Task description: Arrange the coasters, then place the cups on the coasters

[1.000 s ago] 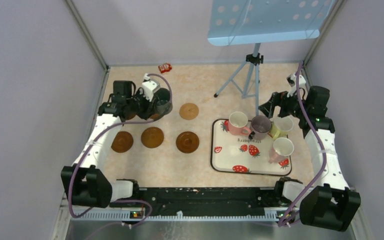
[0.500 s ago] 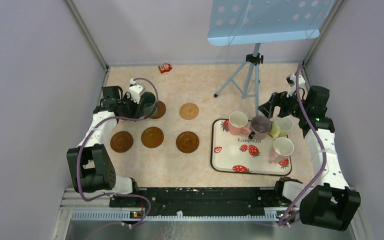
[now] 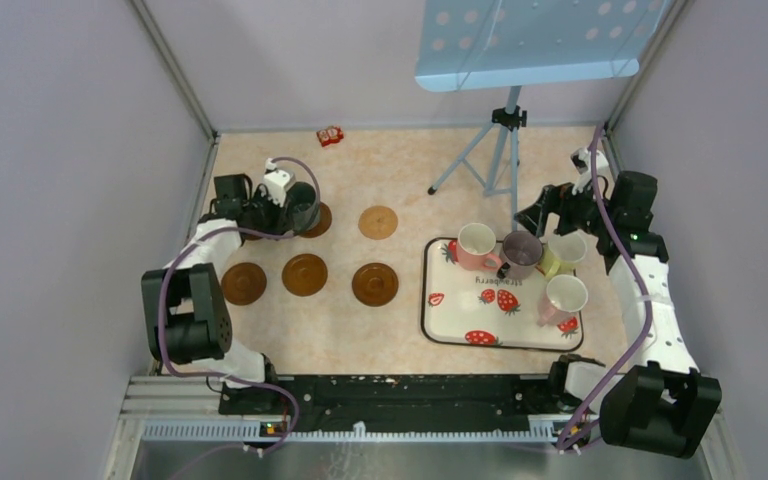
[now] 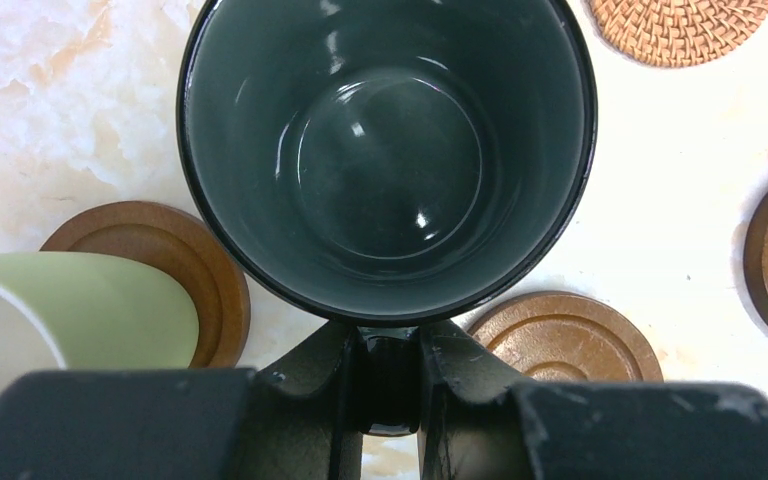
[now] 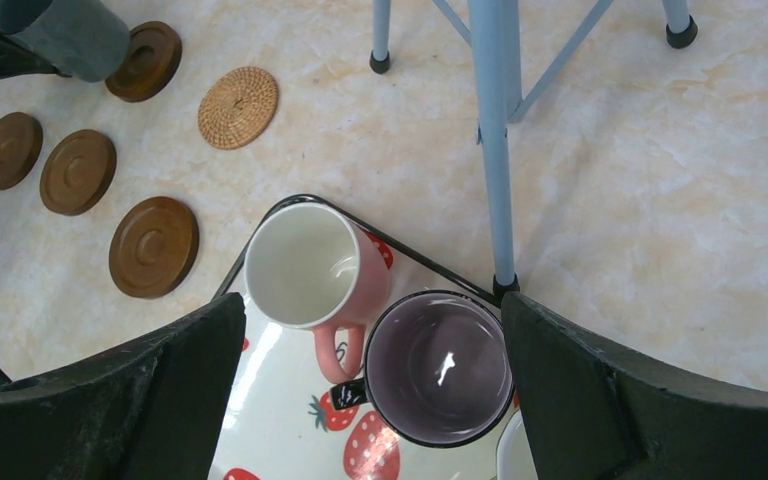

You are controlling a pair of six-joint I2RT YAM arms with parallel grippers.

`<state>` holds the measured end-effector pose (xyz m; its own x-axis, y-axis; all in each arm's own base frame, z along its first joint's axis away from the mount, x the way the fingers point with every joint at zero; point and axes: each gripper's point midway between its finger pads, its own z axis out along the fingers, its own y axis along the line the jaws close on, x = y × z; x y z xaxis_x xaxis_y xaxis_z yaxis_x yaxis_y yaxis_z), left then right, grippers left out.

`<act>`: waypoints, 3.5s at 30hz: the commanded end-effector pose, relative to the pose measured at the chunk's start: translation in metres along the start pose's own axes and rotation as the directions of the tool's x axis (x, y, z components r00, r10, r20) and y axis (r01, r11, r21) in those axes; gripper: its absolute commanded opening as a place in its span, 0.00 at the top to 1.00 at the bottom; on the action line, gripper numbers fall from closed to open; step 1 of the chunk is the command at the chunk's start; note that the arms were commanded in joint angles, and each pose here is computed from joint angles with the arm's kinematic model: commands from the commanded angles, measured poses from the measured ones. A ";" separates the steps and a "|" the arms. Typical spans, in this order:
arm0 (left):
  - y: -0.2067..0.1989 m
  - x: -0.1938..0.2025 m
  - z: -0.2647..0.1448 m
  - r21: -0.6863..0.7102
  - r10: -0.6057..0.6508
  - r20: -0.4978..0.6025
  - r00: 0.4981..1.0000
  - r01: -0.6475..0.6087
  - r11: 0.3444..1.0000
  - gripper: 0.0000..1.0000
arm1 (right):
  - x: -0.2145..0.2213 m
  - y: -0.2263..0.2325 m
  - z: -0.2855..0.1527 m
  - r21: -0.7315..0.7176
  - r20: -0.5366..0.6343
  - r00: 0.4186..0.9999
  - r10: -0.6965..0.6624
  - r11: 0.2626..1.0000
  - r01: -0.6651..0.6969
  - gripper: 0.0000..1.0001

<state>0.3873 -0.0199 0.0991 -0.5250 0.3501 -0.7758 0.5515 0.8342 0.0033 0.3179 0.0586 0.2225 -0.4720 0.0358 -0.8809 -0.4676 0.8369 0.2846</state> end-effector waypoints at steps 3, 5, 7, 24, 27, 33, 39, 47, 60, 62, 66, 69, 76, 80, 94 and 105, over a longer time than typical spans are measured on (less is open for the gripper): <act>0.012 -0.029 0.010 -0.011 0.043 0.113 0.993 -0.042 0.999 1.00 | -0.017 0.000 -0.002 -0.014 0.036 0.999 -0.037 0.999 0.037 0.03; 0.012 -0.026 0.014 -0.002 0.030 0.102 0.994 -0.030 1.000 1.00 | -0.017 0.000 -0.002 -0.014 0.037 0.999 -0.039 0.999 0.039 0.03; 0.011 -0.023 0.017 0.011 0.021 0.093 0.995 -0.022 1.000 1.00 | -0.016 -0.001 -0.002 -0.014 0.033 0.999 -0.036 0.999 0.036 0.03; 0.018 -0.016 0.033 0.020 -0.012 0.079 0.997 0.011 1.000 0.98 | -0.014 -0.002 0.001 -0.021 0.027 0.999 -0.029 0.999 0.030 0.03; 0.018 -0.016 0.034 0.025 -0.010 0.072 0.997 0.009 1.000 0.96 | -0.014 -0.002 0.001 -0.022 0.025 0.999 -0.027 0.999 0.028 0.03; 0.012 -0.011 0.034 0.048 0.001 0.062 0.998 -0.004 0.999 0.92 | -0.014 -0.002 0.002 -0.023 0.025 0.999 -0.028 0.999 0.028 0.03; 0.009 -0.011 0.032 0.061 0.017 0.050 0.999 -0.020 0.998 0.88 | -0.013 -0.002 0.002 -0.029 0.021 0.999 -0.025 0.999 0.025 0.03; 0.008 -0.012 0.031 0.068 0.024 0.044 0.999 -0.027 0.997 0.67 | -0.014 -0.001 0.002 -0.032 0.024 0.999 -0.029 0.999 0.029 0.03; 0.008 -0.016 0.023 0.063 0.024 0.029 0.999 -0.026 0.998 0.45 | -0.015 0.001 0.000 -0.038 0.027 0.999 -0.034 0.999 0.035 0.03; 0.005 -0.020 0.018 0.071 0.015 0.028 0.999 -0.017 0.997 0.35 | -0.015 0.001 0.000 -0.038 0.028 0.999 -0.034 0.999 0.035 0.03; 0.001 -0.040 0.000 0.060 0.027 0.067 0.997 -0.031 0.998 0.15 | -0.015 0.002 -0.001 -0.039 0.030 0.999 -0.036 0.999 0.037 0.03; 0.001 -0.061 -0.018 0.040 0.042 0.095 0.995 -0.046 0.998 0.06 | -0.015 0.003 -0.001 -0.039 0.031 0.999 -0.037 0.998 0.038 0.03; -0.009 -0.123 -0.069 0.007 0.087 0.210 0.974 -0.090 0.996 0.01 | -0.018 0.006 -0.003 -0.043 0.041 0.998 -0.042 0.998 0.044 0.03; -0.051 -0.149 -0.078 0.026 0.127 0.236 0.964 -0.137 0.990 0.01 | -0.020 0.005 -0.004 -0.036 0.047 0.998 -0.043 0.998 0.045 0.03; -0.246 -0.160 -0.023 0.282 0.241 0.207 0.948 -0.293 0.914 0.01 | -0.009 -0.013 -0.012 0.076 -0.045 0.977 -0.210 0.974 0.213 0.15; -0.235 -0.150 -0.007 0.202 0.157 0.138 0.978 -0.183 0.962 0.01 | 0.032 0.002 0.023 0.065 -0.267 0.869 -0.416 0.892 0.447 0.54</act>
<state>0.3197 -0.2700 0.2035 -0.3220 0.4777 -0.8174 0.8201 0.5721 0.0112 0.3092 0.0802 0.1894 -0.4309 -0.3838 -0.8167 -0.5937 0.8022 -0.0637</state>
